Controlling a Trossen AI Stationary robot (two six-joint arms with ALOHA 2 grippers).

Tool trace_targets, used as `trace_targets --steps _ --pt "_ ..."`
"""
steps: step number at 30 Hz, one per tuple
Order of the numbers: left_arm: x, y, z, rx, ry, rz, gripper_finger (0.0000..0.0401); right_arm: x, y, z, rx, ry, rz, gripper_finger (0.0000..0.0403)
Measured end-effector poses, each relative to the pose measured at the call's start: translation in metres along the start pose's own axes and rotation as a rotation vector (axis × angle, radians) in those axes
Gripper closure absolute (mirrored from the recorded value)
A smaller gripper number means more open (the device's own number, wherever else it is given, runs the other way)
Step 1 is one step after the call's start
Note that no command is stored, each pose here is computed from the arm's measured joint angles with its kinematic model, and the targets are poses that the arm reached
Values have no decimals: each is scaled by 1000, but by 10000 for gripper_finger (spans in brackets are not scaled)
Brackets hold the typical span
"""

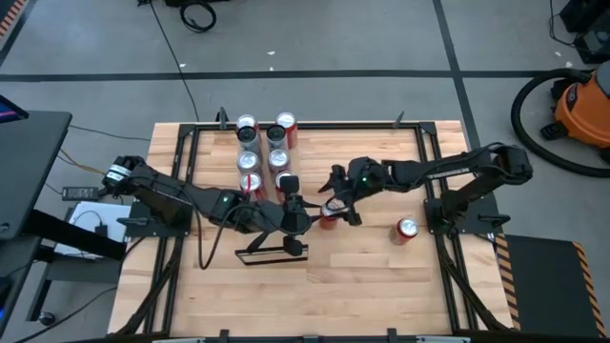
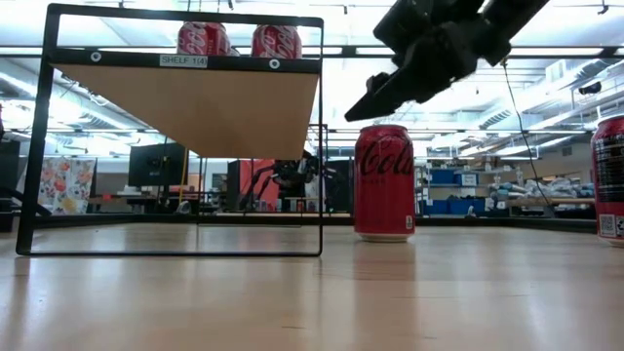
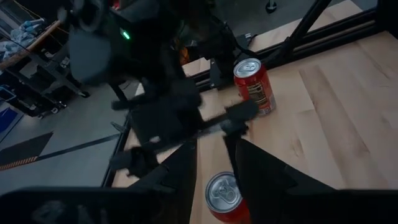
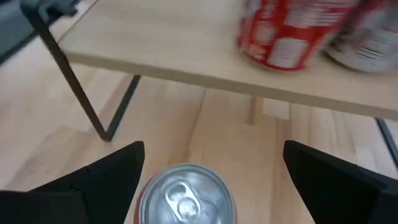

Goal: Place canned beverage on shelf
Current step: Put the left red and black soda can on the shelf

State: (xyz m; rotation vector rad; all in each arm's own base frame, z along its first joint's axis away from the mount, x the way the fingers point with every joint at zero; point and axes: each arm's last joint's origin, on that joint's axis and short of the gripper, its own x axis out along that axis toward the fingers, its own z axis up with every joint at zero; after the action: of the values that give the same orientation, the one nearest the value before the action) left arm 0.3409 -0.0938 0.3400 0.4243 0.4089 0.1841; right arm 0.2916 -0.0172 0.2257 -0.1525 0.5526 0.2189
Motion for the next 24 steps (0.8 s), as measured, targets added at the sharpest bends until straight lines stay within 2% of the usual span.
trace_targets --steps 3,8,13,18,24 --pt "0 0 0 -1 0 1 280 10 2 -2 -56 20 53 8" --pt "0 0 0 0 0 0 280 23 1 4 -74 51 157 10" --pt "0 0 -1 7 12 -3 280 33 2 3 -138 158 129 14" --pt "0 -1 -1 7 12 -4 280 35 1 -1 -152 227 112 25" --pt "0 -1 -1 8 13 -4 280 34 -3 -4 23 290 -28 71"
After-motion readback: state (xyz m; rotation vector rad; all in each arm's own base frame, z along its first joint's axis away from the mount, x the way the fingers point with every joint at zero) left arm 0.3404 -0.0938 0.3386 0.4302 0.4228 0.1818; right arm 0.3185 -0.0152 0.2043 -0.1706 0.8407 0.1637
